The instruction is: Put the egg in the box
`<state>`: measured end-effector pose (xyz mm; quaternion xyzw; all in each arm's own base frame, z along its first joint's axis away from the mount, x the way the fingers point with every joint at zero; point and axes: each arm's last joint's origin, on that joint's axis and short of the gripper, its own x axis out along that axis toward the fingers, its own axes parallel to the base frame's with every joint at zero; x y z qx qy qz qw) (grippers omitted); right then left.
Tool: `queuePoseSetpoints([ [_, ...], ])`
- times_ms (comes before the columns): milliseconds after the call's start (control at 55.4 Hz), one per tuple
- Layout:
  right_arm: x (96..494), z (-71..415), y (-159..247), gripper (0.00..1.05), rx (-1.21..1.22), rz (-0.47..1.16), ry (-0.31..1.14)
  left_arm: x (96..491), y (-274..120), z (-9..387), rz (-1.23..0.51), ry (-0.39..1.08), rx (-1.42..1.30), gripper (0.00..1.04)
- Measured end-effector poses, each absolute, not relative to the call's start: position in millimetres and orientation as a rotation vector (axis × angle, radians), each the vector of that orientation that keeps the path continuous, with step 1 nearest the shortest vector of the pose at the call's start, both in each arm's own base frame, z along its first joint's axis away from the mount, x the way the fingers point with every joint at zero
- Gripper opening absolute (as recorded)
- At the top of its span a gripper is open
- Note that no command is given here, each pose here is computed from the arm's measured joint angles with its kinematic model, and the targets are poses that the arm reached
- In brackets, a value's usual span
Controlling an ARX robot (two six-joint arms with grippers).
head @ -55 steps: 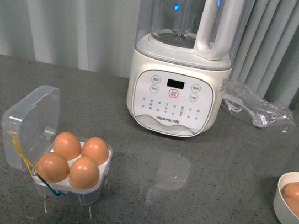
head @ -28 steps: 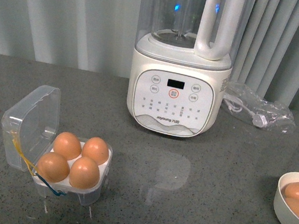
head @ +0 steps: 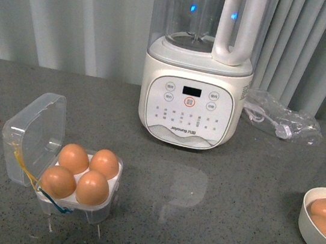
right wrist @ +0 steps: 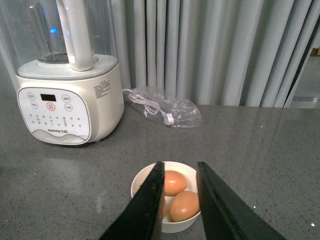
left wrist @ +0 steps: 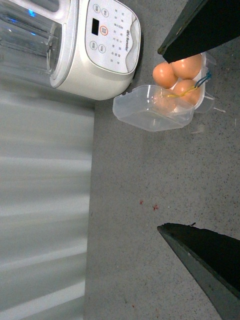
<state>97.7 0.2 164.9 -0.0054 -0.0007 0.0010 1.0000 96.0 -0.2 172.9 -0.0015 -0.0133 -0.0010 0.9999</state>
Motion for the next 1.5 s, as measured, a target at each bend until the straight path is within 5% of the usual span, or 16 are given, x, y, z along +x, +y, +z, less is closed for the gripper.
queuePoseSetpoints([
  [307, 97.7, 164.8, 0.2, 0.8, -0.011, 0.002, -0.001, 96.1, -0.1, 172.9, 0.004, -0.024, -0.003, 0.98],
  [397, 97.7, 165.0, 0.2, 0.99, -0.009, 0.002, -0.001, 100.3, 2.2, 165.8, 0.177, 0.291, -0.018, 0.98],
  [722, 97.7, 164.9, 0.2, 0.97, -0.007, 0.003, -0.001, 149.6, 25.7, 196.8, 0.121, 0.4, -0.079, 0.98],
  [1497, 97.7, 164.9, 0.2, 0.97, -0.007, 0.003, -0.001, 277.7, 31.1, 161.5, 0.057, 0.588, 0.083, 0.98],
])
